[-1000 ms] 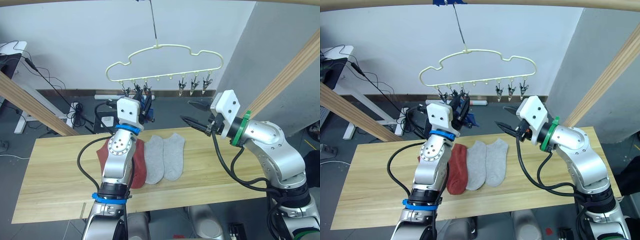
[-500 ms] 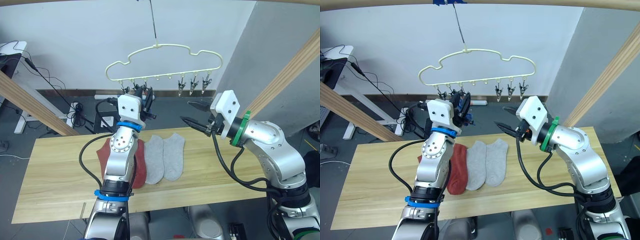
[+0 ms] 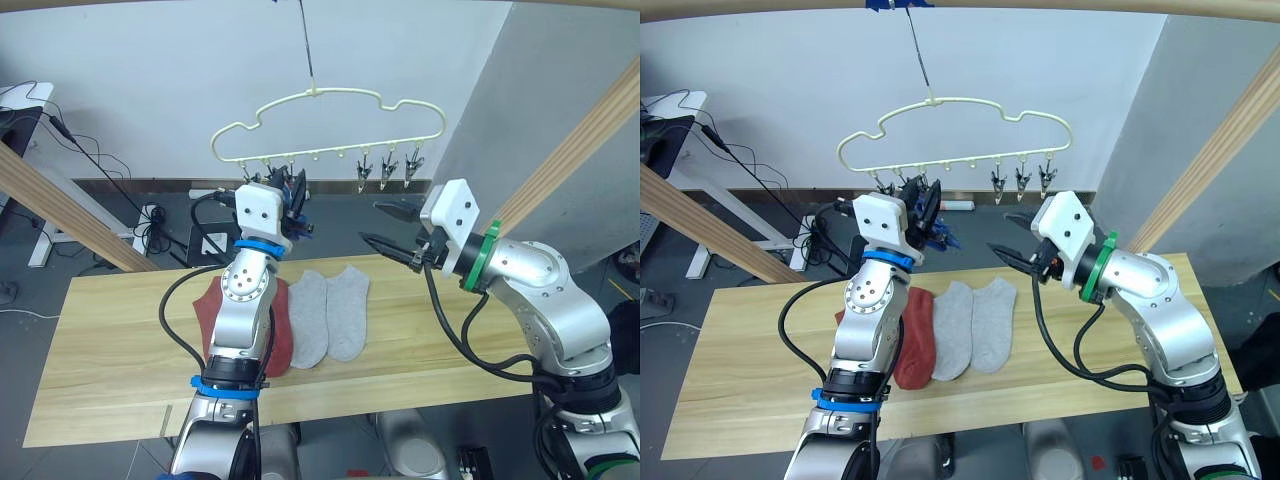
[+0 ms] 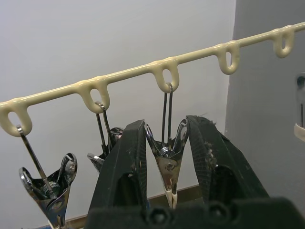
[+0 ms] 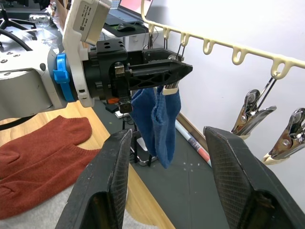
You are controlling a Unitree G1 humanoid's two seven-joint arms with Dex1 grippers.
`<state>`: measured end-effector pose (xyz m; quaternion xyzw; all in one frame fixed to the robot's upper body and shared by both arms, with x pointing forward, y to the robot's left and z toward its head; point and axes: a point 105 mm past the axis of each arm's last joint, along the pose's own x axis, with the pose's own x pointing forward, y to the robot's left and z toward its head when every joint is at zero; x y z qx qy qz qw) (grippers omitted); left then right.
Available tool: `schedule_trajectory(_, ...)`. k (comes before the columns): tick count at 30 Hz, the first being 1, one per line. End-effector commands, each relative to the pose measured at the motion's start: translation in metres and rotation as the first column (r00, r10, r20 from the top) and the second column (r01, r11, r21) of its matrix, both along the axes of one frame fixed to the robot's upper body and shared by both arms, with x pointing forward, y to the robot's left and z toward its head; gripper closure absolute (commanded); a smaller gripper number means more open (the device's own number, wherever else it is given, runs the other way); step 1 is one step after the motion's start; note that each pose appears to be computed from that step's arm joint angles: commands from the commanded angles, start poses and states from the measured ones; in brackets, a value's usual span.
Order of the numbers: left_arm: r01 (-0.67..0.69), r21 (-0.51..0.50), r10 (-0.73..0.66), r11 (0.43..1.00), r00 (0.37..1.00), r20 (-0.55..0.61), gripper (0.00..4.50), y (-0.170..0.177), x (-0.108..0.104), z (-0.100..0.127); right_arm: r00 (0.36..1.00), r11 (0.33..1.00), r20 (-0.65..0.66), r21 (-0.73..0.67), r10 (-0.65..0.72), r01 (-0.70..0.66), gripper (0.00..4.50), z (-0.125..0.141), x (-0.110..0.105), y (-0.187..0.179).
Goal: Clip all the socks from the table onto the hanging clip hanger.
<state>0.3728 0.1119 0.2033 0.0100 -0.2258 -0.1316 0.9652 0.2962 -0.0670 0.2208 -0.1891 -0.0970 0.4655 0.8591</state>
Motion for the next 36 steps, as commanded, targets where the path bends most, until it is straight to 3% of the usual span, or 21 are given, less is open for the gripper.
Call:
schedule_trajectory(1,0.019,-0.005,-0.018,1.000,0.998,0.058,3.57,-0.004,-0.004,0.017,0.998,0.999,0.044,0.013,0.039,-0.040,1.96,0.009,-0.007,0.006)
schedule_trajectory(6,0.027,-0.002,-0.027,1.000,0.998,0.060,4.43,-0.004,-0.005,0.017,0.999,0.999,0.035,0.011,0.035,-0.036,1.96,0.005,-0.007,0.006)
schedule_trajectory(10,0.032,0.007,-0.033,0.999,0.998,0.057,4.45,-0.003,-0.005,0.017,1.000,1.000,-0.004,-0.003,-0.019,0.019,1.96,-0.011,-0.002,0.006)
schedule_trajectory(13,0.043,0.024,-0.044,0.999,0.998,0.054,4.45,-0.002,-0.006,0.018,0.985,0.993,-0.121,-0.020,-0.121,0.120,1.96,-0.045,0.007,0.004)
schedule_trajectory(16,0.073,0.044,-0.075,0.996,0.996,0.042,4.45,0.001,-0.007,0.019,0.965,0.983,-0.187,-0.050,-0.182,0.175,1.42,-0.081,0.010,0.015)
schedule_trajectory(20,0.095,0.078,-0.097,0.992,0.995,0.028,4.45,0.004,-0.009,0.018,0.929,0.956,-0.226,-0.082,-0.293,0.281,0.02,-0.114,0.024,0.023)
schedule_trajectory(26,0.115,0.104,-0.115,0.988,0.993,0.000,4.45,0.006,-0.012,0.015,0.856,0.902,-0.287,-0.094,-0.430,0.421,0.00,-0.149,0.048,0.028)
schedule_trajectory(36,0.133,0.119,-0.131,0.984,0.991,-0.024,4.45,0.004,-0.015,0.011,0.783,0.879,-0.403,-0.168,-0.474,0.446,0.00,-0.197,0.053,0.039)
